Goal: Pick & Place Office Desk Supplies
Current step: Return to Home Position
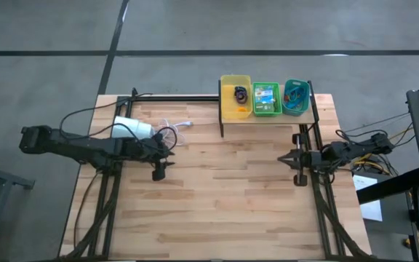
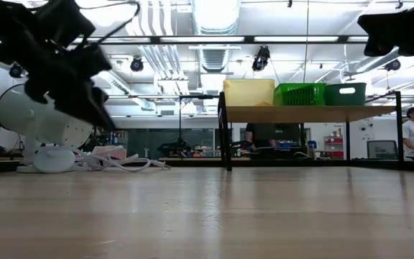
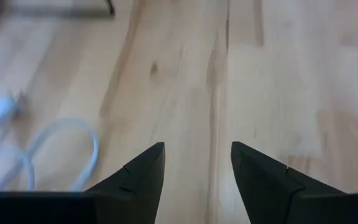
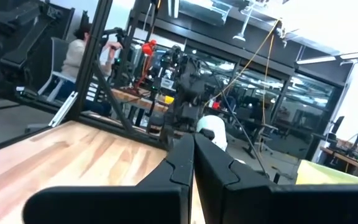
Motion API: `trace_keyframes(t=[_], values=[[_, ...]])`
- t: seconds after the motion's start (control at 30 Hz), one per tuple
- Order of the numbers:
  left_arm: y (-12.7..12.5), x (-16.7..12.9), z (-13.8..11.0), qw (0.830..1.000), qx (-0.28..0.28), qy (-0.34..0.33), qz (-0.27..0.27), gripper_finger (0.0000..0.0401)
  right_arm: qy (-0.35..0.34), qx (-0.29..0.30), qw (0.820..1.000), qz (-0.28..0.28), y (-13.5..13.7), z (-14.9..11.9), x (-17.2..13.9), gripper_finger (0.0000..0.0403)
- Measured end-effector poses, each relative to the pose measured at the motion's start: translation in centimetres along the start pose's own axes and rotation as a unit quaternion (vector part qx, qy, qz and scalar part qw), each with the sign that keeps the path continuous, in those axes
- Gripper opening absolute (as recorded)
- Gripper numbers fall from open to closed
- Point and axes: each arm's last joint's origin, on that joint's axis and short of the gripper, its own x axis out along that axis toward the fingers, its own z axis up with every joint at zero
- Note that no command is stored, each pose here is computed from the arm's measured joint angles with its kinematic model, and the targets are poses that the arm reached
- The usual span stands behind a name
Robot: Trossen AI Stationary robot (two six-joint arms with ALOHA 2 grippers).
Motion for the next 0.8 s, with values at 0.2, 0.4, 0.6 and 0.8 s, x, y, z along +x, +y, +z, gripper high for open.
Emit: trace_keyframes(t=[0.2,0.4,0.6,0.8], values=[[0.0,0.0,-1.0,0.999,-0.004,0.054,0.002,0.019,0.003,-0.001,1.0,0.001,-0.3,0.8,-0.1,0.0008],[0.1,0.0,-1.1,0.998,0.002,0.057,0.005,0.019,0.026,-0.001,1.0,0.01,-0.6,1.5,-0.2,0.0008],[0.1,0.1,0.2,0.997,0.072,-0.011,0.011,0.019,0.043,-0.003,0.999,0.016,-0.6,1.4,-0.3,0.0008],[0.1,-0.1,1.3,0.986,0.155,-0.066,0.012,0.019,0.039,-0.002,0.999,0.014,-0.9,2.1,-0.4,0.0008]])
